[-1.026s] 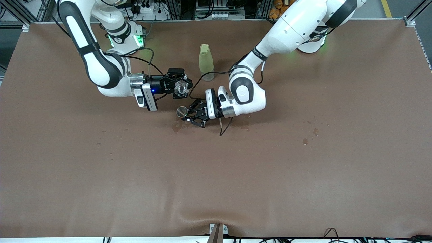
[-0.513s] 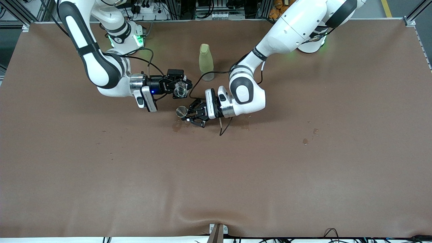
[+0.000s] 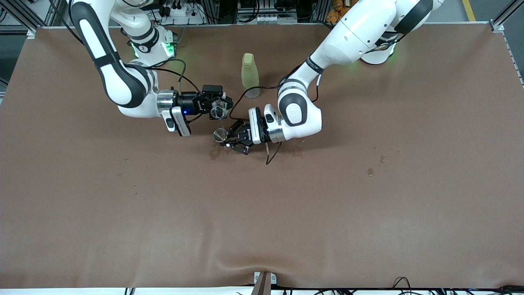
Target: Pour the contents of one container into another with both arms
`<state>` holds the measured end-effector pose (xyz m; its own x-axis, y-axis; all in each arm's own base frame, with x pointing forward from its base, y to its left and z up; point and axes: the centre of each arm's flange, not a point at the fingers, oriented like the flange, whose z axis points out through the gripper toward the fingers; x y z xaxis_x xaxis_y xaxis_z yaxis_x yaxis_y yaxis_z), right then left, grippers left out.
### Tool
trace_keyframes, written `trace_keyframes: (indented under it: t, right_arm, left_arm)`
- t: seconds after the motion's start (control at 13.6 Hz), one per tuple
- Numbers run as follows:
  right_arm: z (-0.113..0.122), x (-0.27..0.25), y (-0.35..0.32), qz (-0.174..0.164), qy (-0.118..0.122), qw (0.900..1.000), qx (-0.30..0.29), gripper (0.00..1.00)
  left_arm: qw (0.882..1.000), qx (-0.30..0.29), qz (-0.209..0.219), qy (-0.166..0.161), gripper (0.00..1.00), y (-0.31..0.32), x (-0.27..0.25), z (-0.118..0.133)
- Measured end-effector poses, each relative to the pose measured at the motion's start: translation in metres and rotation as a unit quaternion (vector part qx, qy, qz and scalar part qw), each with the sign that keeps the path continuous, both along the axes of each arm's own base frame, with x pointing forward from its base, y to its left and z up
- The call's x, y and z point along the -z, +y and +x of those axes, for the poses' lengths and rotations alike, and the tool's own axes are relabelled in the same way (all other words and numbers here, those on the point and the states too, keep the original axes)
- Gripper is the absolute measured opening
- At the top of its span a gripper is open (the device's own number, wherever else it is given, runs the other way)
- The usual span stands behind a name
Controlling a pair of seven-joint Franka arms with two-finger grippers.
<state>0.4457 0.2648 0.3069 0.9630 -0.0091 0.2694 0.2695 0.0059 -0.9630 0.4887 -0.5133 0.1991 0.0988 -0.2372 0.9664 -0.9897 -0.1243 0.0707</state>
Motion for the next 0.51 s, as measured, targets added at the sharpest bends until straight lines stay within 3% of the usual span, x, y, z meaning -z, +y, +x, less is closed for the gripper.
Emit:
trace_keyframes:
  t: [0.29, 0.51]
  right_arm:
    - [0.0016, -0.0002, -0.0016, 0.002, 0.003, 1.0, 0.006, 0.15]
    - [0.0022, -0.0003, -0.0023, 0.003, 0.019, 1.0, 0.008, 0.15]
  left_arm:
    - [1.0, 0.0, 0.0, 0.0, 0.21, -0.0003, 0.0001, -0.0003]
    - [1.0, 0.0, 0.0, 0.0, 0.21, -0.0003, 0.0001, -0.0004]
